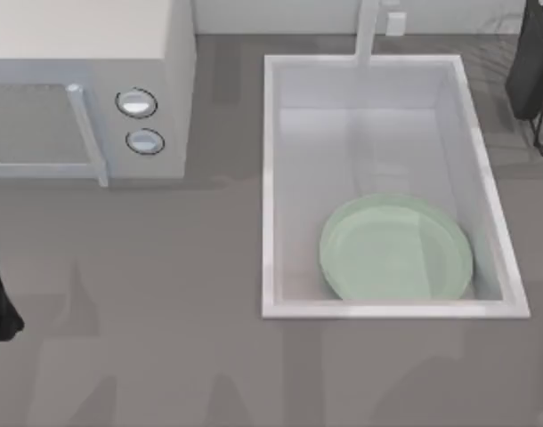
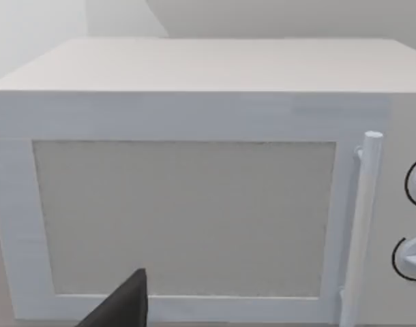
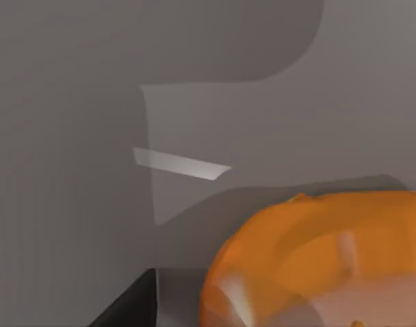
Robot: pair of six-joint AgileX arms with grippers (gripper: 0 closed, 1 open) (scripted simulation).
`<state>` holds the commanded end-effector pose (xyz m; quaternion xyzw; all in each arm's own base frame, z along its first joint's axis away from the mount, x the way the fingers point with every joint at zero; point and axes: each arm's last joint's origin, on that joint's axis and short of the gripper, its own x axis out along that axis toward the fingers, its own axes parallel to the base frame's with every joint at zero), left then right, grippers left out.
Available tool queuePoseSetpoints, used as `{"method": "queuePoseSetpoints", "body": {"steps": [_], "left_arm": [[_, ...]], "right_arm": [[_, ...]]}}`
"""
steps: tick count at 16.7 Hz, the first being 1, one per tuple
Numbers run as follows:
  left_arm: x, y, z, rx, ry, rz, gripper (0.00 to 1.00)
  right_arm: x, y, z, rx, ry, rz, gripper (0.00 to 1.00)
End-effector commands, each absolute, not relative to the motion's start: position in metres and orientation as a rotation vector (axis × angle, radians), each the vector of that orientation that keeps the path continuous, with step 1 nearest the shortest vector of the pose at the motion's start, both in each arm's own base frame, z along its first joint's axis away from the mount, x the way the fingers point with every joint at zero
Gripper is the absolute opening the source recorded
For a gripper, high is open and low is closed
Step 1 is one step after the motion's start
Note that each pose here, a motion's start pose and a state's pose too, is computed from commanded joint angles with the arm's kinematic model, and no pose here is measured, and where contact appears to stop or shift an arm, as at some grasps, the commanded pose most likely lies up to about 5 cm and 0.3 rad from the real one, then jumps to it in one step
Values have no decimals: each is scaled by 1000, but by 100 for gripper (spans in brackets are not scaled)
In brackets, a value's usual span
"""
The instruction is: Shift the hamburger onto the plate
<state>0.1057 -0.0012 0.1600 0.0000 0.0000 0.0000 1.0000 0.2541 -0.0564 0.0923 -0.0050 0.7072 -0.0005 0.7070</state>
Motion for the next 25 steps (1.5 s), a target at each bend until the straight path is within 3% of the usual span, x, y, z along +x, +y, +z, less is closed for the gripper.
{"method": "queuePoseSetpoints", "body": {"steps": [5, 18, 25], "left_arm": [[106, -1, 160, 0, 0, 0, 100], [106, -1, 160, 0, 0, 0, 100], [106, -1, 160, 0, 0, 0, 100]], "right_arm": [[254, -56, 92, -11, 1571, -1, 0], [255, -56, 212, -6, 1538, 7, 0], [265, -48, 215, -12, 1532, 6, 0]]}}
